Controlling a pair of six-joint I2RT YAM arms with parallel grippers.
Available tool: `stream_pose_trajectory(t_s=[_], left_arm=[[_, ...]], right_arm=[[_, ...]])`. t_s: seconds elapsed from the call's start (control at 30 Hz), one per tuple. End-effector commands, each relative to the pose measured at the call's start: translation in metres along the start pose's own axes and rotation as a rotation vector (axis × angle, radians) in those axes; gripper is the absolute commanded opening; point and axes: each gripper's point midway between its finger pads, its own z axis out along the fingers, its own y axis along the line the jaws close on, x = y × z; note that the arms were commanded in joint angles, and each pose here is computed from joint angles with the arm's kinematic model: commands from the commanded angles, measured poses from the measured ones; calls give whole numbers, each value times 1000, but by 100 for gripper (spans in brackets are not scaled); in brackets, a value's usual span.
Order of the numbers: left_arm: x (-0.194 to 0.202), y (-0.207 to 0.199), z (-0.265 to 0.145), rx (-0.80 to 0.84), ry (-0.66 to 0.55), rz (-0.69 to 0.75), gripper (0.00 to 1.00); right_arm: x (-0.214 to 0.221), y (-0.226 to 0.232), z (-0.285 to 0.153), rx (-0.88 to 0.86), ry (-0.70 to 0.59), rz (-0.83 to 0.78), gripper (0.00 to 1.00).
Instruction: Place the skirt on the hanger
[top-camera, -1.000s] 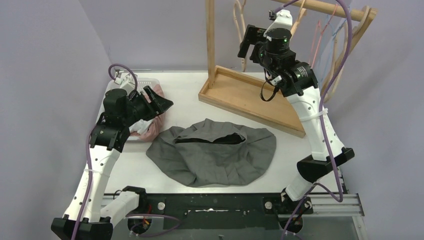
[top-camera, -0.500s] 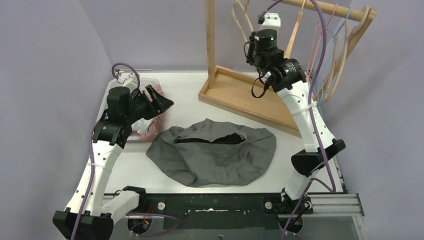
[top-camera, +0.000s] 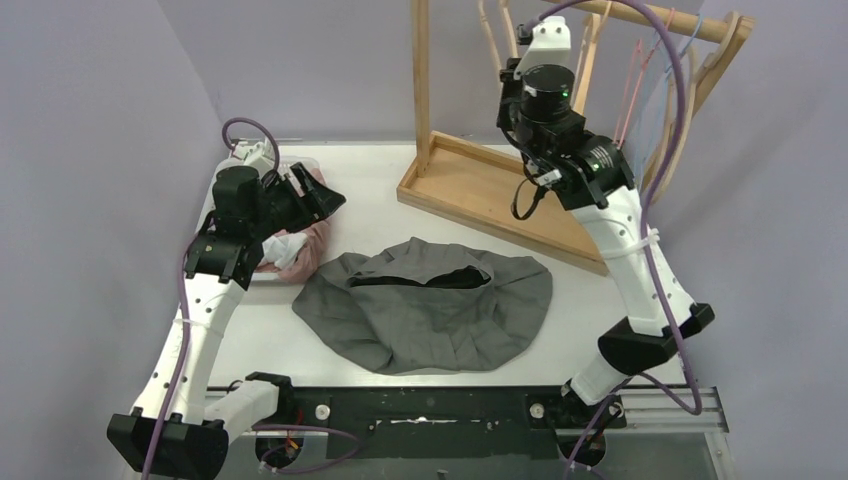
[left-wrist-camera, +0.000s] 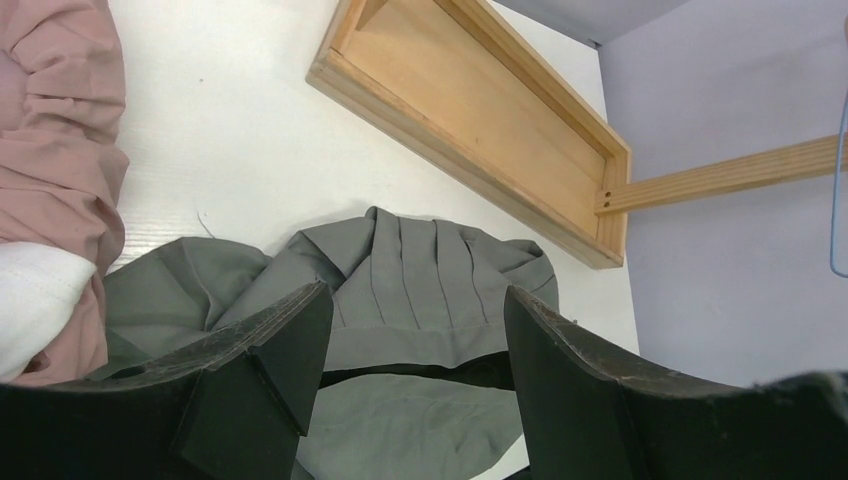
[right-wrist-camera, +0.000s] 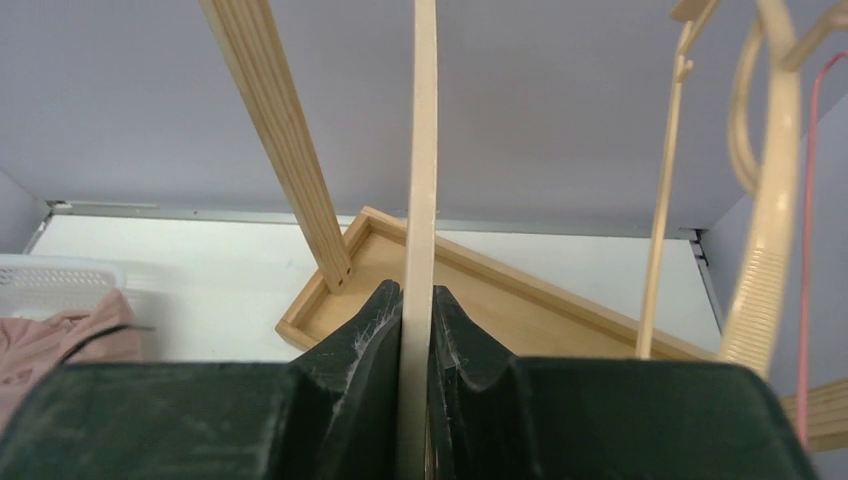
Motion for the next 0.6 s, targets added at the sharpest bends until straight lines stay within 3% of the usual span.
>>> stream_pose_trajectory(t_s=[0.0, 0.3, 0.37, 0.57], left_arm=[[-30, -19, -8, 51, -96, 47, 64], [-42, -25, -10, 63, -129, 64, 78], [-45, -27, -12, 70, -143, 84, 85], [-65, -45, -24, 125, -219, 187, 86]], right_arm=[[-55, -17, -38, -28, -184, 74, 0], [-34, -11, -53, -127, -164, 36, 0], [-16, -9, -56, -155, -128, 20, 0], [38, 10, -83, -363, -62, -34, 0]])
